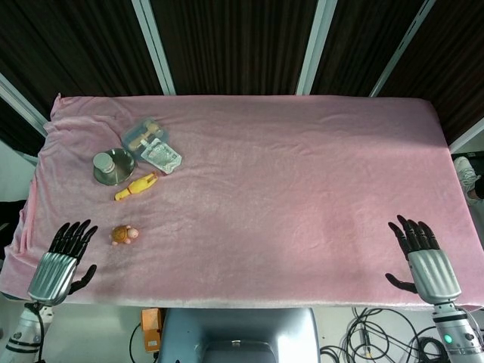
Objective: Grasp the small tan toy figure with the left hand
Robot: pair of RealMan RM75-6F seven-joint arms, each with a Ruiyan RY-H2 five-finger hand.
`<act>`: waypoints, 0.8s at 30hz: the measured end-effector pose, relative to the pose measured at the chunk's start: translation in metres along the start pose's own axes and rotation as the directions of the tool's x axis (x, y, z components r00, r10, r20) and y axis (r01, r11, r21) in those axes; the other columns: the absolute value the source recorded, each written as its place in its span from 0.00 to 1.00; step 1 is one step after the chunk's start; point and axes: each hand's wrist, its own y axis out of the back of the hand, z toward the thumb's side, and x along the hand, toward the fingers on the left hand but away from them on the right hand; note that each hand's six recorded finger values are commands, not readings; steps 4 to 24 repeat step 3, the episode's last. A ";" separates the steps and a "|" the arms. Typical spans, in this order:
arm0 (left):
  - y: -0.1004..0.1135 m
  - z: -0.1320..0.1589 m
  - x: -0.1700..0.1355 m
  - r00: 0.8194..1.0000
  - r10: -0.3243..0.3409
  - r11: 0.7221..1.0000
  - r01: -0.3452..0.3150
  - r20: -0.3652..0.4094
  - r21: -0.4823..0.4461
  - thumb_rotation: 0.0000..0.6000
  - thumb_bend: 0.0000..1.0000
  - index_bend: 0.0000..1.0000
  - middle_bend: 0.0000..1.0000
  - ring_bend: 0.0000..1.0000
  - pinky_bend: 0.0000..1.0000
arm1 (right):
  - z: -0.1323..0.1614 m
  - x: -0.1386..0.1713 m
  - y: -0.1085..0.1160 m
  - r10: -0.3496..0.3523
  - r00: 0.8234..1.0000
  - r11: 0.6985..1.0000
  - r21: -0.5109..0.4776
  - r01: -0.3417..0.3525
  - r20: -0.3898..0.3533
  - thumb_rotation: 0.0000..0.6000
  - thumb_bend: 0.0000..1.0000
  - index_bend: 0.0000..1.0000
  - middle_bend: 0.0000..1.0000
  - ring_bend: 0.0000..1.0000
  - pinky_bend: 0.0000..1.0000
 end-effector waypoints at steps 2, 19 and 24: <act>0.004 -0.006 -0.016 0.999 0.024 0.999 -0.024 -0.028 0.024 1.00 0.36 0.00 0.00 0.00 0.01 | 0.003 -0.001 -0.002 0.005 1.000 1.000 0.005 -0.005 -0.010 1.00 0.25 0.00 0.00 0.00 0.00; 0.006 -0.009 -0.024 0.999 0.030 0.999 -0.028 -0.045 0.041 1.00 0.36 0.00 0.00 0.00 0.01 | 0.004 -0.001 -0.003 0.009 1.000 1.000 0.007 -0.009 -0.012 1.00 0.25 0.00 0.00 0.00 0.00; 0.006 -0.009 -0.024 0.999 0.030 0.999 -0.028 -0.045 0.041 1.00 0.36 0.00 0.00 0.00 0.01 | 0.004 -0.001 -0.003 0.009 1.000 1.000 0.007 -0.009 -0.012 1.00 0.25 0.00 0.00 0.00 0.00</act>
